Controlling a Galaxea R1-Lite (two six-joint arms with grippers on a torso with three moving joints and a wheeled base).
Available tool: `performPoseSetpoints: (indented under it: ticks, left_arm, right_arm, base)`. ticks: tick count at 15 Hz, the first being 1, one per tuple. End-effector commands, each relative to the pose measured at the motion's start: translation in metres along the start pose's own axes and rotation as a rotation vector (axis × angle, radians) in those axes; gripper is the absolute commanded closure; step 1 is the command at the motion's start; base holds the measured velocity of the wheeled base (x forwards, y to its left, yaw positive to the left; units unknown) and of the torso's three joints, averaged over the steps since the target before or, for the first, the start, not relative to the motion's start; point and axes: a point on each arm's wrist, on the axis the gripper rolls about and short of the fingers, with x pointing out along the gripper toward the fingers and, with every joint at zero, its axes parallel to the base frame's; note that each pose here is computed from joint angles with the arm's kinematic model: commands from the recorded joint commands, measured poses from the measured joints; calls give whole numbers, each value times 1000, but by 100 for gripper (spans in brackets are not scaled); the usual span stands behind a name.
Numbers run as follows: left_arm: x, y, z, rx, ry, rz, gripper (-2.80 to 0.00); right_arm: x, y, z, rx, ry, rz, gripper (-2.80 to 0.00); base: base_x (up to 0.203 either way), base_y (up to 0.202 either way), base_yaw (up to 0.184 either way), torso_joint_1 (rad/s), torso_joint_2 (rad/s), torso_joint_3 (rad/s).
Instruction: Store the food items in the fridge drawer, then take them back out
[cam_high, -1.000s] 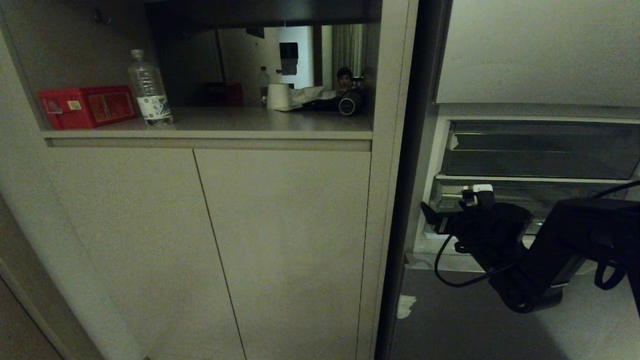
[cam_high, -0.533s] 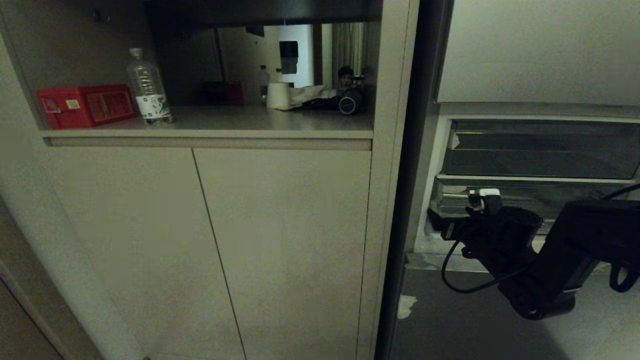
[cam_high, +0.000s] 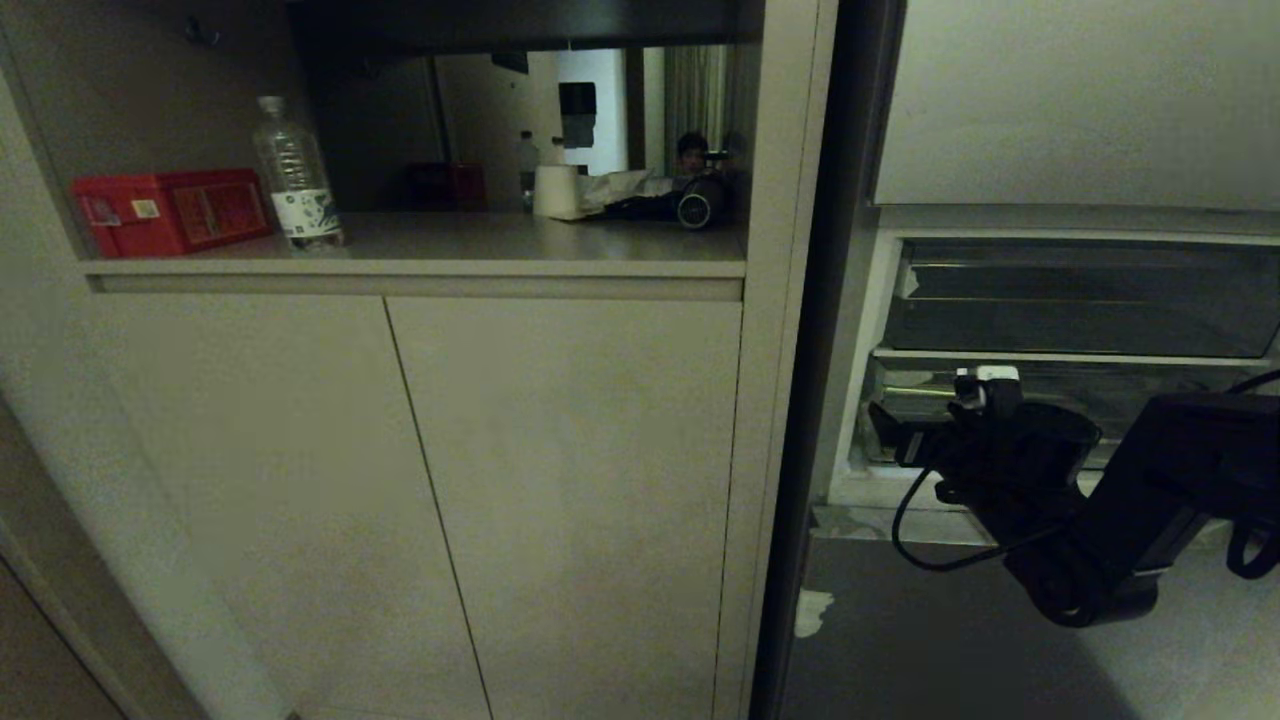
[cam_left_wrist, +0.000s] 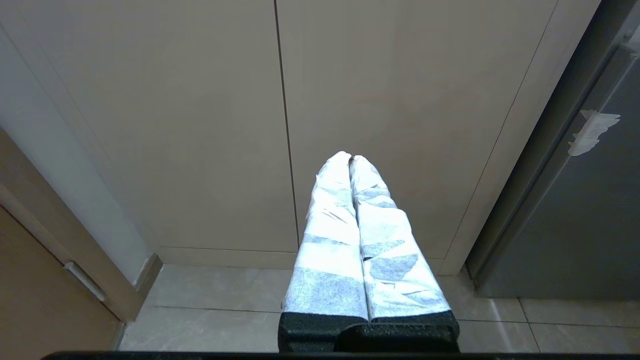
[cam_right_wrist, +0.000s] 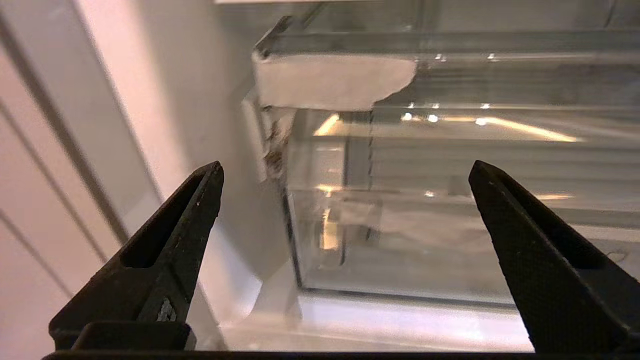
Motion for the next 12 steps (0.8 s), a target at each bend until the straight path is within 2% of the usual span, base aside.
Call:
performPoseSetpoints:
  ticks: [1,12]
  left_arm:
    - [0,0,0,0,3,1,0]
    - [0,0,0,0,3,1,0]
  right_arm:
    - [7,1,2,1,-31,-12,-280]
    - [8,3,2,2,-37,-23,-280]
  base:
    - [0,0,0,0,0,0]
    - [0,0,0,0,0,0]
